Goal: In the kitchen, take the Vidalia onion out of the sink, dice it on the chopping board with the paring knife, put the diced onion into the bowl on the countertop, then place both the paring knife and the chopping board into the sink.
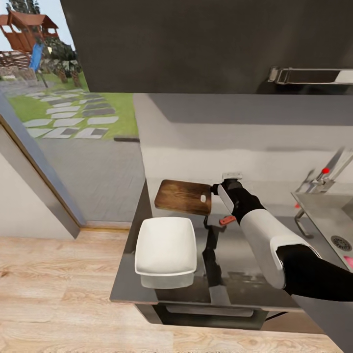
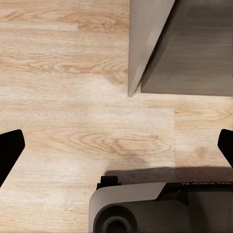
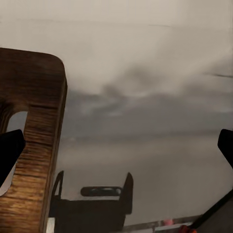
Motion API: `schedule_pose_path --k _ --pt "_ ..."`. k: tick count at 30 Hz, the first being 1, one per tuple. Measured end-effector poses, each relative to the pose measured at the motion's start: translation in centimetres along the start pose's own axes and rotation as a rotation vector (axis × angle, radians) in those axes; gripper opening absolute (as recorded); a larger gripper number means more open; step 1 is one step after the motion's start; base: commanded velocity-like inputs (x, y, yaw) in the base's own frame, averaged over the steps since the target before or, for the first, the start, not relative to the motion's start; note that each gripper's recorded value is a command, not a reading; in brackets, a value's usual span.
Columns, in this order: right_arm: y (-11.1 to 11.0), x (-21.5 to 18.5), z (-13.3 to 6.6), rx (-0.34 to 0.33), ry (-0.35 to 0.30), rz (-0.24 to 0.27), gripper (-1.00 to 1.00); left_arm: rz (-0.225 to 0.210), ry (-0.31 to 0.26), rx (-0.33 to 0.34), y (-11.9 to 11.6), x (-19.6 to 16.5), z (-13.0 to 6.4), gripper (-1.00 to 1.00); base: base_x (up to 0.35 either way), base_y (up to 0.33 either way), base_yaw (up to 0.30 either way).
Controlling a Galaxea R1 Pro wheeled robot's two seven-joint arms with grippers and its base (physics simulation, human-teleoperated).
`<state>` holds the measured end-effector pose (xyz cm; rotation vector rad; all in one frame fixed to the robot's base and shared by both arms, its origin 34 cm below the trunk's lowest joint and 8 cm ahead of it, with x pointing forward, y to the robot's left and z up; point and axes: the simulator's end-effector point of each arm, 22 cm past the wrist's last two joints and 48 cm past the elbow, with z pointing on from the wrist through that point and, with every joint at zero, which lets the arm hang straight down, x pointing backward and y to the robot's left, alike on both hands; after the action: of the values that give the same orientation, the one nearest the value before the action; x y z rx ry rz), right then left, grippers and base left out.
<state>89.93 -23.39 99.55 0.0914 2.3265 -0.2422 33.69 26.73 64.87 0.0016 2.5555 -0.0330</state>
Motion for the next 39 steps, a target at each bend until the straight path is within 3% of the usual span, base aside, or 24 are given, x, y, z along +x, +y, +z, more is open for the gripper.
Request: schedule_pose_path --k 39 --pt "0.24 0.75 0.64 0.000 0.013 -0.004 1.00 0.001 0.015 0.002 -0.08 0.64 -0.04 1.00 0.019 0.015 0.000"
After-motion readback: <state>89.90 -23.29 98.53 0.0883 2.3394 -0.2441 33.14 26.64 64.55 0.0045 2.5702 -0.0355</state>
